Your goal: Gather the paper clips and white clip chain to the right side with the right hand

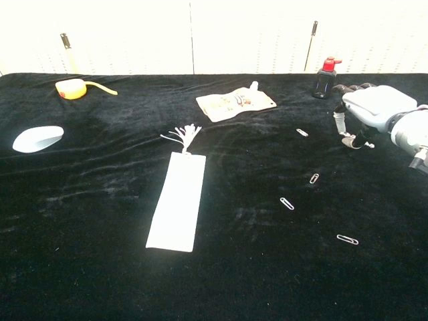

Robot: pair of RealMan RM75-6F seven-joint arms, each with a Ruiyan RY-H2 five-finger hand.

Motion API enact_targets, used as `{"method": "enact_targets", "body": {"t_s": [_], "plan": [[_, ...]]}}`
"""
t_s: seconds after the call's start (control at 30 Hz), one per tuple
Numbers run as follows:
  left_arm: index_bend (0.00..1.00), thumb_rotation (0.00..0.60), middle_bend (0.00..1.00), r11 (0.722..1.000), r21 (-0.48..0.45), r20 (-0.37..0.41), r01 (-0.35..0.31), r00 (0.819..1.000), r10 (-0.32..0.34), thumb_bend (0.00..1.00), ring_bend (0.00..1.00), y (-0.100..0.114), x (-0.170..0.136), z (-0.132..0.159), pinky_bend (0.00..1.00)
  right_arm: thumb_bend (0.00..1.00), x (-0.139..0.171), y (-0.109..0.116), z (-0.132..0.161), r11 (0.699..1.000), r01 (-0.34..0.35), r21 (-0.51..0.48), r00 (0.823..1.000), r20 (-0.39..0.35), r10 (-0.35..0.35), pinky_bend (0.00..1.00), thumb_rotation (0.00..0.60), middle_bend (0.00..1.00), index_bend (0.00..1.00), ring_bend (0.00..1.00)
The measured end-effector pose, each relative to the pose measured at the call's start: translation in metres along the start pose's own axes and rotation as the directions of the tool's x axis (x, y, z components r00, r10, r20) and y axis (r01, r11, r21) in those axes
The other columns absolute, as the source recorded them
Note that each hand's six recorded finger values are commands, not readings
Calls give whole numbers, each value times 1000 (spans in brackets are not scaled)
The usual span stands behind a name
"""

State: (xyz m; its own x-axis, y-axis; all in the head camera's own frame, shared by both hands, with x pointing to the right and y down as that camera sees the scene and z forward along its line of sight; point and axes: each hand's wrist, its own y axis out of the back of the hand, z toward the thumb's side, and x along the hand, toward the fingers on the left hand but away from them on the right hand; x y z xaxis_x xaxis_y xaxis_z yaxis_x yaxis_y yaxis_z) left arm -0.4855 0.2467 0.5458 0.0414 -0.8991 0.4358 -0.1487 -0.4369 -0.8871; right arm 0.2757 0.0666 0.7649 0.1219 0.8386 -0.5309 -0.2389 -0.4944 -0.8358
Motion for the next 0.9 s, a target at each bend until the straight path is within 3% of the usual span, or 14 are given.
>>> {"method": "enact_targets", "body": {"t_s": [0.9], "plan": [[0, 600, 0, 1000, 1, 3, 2, 1000, -2, 419, 0, -1, 1, 1, 0, 399, 15, 21, 9, 997, 70, -19, 996, -50, -71, 0, 600, 63, 769, 0]]}}
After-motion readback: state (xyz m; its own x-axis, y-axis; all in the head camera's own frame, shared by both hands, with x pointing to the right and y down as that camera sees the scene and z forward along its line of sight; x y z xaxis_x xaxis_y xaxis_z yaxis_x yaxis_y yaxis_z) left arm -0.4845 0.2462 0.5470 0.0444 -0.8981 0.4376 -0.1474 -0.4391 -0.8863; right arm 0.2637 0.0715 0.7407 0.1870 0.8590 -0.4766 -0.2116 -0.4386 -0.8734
